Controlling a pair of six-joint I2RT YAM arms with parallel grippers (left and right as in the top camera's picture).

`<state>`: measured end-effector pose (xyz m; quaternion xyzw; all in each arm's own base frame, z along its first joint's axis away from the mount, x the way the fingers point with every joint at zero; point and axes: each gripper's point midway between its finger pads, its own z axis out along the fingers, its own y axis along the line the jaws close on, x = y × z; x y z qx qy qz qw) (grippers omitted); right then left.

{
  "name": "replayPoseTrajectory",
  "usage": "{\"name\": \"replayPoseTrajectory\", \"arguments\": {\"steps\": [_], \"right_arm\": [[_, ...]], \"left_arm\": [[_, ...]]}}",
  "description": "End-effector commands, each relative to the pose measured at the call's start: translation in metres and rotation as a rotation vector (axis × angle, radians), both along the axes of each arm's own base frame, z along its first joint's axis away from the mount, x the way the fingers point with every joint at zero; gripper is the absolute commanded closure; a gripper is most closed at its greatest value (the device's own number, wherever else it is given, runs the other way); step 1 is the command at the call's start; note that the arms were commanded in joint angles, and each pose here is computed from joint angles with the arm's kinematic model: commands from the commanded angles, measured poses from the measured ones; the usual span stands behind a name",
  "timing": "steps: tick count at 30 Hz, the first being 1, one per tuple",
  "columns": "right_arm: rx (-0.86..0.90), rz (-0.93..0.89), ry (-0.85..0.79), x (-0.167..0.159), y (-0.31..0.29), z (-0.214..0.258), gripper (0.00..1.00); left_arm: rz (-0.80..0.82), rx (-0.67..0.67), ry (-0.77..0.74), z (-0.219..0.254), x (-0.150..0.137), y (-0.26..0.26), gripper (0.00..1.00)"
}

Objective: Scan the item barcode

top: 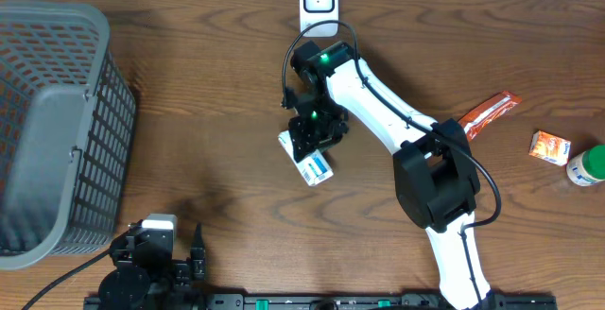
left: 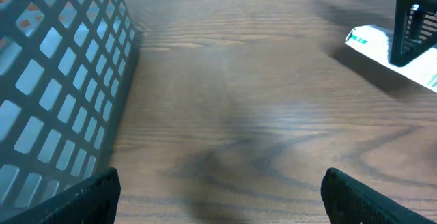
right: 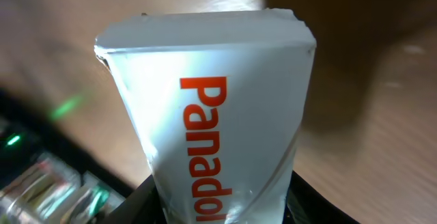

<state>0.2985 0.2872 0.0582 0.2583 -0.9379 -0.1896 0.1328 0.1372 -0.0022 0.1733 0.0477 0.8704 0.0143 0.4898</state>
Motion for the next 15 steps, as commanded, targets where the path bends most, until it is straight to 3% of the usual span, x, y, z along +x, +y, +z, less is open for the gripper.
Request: {"name": "replayPoseTrajectory", "arguments": {"steps": [1, 10, 15], "right_arm": [[0.187, 0.037, 0.063, -0.008, 0.021, 0.022, 0.59], [0.509, 0.028, 0.192, -0.014, 0.033, 0.064, 0.59], [0.598, -0.001, 0.219, -0.009, 0.029, 0.078, 0.58]], "left_arm": [[0.003, -0.003, -0.003, 0.000, 0.000, 0.000, 0.07], [0.003, -0.003, -0.004, 0.000, 0.000, 0.000, 0.07], [0.003, -0.003, -0.003, 0.000, 0.000, 0.000, 0.07]]}}
